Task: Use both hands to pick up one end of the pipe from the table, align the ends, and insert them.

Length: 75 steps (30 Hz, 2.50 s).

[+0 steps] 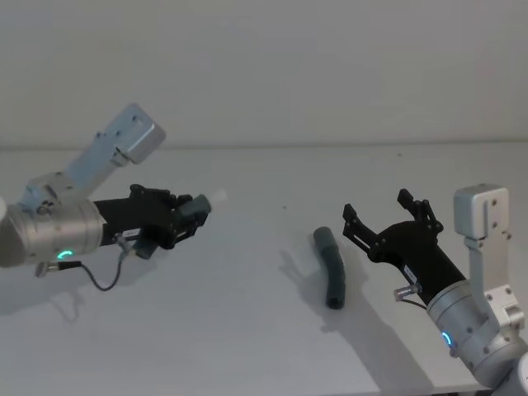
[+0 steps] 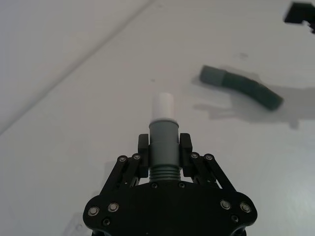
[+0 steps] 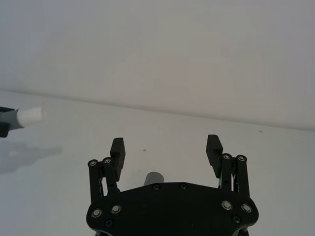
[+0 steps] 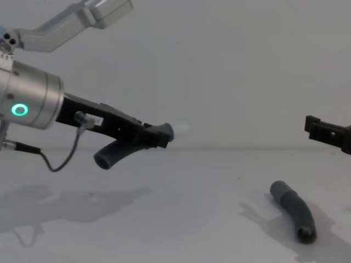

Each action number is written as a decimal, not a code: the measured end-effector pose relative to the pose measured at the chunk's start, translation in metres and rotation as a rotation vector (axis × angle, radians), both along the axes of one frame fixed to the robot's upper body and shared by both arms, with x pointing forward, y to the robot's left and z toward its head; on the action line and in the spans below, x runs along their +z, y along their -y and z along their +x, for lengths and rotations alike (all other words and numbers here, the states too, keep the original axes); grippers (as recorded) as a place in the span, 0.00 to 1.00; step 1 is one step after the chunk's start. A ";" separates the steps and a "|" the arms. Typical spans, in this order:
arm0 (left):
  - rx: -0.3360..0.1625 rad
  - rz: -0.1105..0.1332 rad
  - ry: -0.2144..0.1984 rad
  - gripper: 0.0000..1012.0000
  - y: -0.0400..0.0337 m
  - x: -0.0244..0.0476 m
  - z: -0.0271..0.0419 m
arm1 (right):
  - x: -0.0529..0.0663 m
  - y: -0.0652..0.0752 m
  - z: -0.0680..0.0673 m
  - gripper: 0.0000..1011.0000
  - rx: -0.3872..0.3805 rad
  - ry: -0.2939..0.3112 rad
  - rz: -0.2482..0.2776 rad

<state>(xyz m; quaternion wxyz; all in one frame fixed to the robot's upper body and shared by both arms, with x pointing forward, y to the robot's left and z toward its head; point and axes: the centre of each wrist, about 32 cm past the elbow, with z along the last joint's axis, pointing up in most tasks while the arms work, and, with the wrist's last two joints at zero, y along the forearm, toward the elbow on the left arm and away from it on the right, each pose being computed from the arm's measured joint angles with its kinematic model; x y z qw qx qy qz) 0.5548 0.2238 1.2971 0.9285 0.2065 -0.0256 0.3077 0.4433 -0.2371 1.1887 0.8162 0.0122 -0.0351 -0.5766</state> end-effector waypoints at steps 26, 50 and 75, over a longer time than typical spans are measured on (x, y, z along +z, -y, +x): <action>-0.280 0.077 -0.118 0.32 -0.0396 0.0039 0.0345 | 0.000 0.000 0.000 0.99 0.000 0.000 0.000; -0.318 0.032 -0.112 0.32 -0.0387 -0.0090 0.0453 | 0.001 -0.001 0.000 0.99 0.000 -0.007 0.000; -0.326 0.023 -0.109 0.32 -0.0376 -0.0114 0.0473 | 0.015 -0.025 0.002 0.99 -0.023 -0.249 -0.048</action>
